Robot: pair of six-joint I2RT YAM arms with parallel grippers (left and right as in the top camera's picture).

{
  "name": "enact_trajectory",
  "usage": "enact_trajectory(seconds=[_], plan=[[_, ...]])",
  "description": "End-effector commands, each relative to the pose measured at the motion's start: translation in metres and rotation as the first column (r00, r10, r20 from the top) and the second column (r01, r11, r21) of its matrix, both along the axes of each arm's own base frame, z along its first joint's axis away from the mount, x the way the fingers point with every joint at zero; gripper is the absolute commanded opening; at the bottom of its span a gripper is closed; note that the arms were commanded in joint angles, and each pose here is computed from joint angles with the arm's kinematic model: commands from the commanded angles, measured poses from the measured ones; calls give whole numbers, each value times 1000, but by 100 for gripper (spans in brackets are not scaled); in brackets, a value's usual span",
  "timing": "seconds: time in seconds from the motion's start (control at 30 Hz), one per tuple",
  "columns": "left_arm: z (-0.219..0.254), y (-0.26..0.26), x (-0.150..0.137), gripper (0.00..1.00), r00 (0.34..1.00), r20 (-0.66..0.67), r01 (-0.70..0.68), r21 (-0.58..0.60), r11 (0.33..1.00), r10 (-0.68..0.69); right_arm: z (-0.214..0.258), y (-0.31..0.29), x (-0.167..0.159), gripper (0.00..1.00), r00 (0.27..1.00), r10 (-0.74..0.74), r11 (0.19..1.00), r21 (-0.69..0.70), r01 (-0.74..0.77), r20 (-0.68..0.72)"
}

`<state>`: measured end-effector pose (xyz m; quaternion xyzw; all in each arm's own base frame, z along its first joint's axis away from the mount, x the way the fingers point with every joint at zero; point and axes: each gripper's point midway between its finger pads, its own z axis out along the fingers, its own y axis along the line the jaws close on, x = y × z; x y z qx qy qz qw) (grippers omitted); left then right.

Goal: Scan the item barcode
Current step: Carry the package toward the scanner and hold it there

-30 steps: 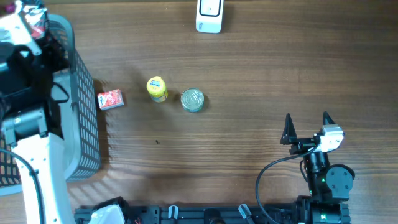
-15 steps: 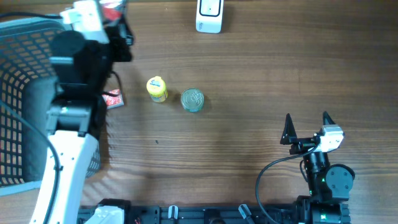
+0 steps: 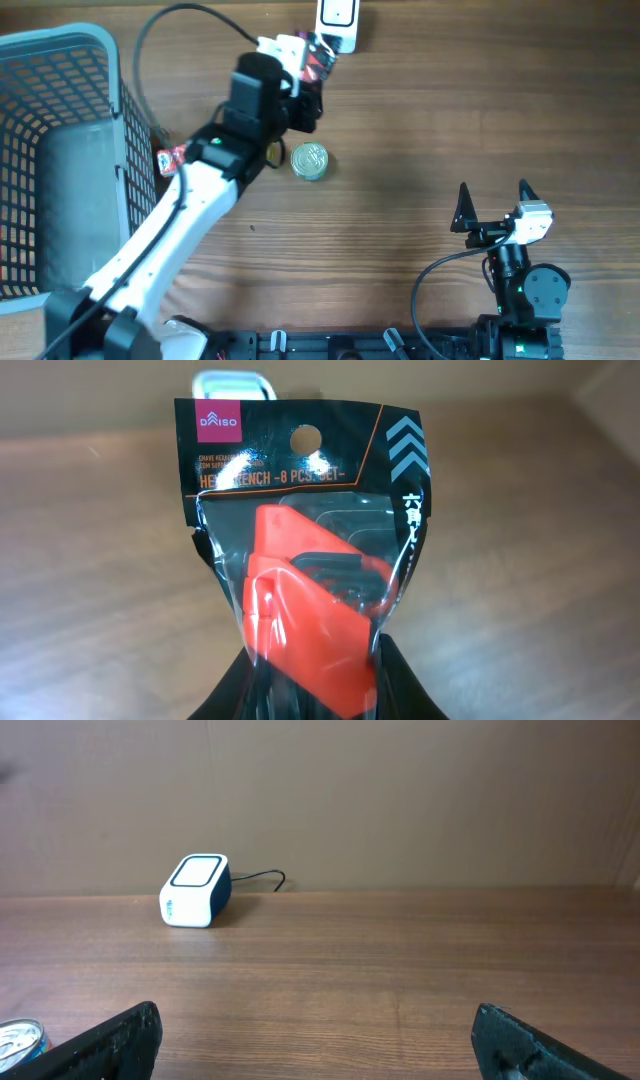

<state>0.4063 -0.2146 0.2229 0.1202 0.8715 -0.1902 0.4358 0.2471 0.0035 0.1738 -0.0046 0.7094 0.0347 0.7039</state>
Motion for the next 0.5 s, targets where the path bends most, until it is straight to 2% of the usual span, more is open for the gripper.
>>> enact_trajectory(seconds=[0.0, 0.27, 0.47], plan=[[-13, -31, -8, 17, 998, -25, 60, 9, 998, -59, 2, -3, 0, 100, 1000, -15, 1000, 12, 14, 8], [-71, -83, -38, 18, 973, -151, 186, 69, 980, -174, 2, -3, 0, 100, 1000, -15, 1000, 11, 14, 8], [-123, -94, -50, 17, 946, -274, 207, 105, 973, -172, 2, -3, 0, 100, 1000, -15, 1000, 12, 14, 8]])
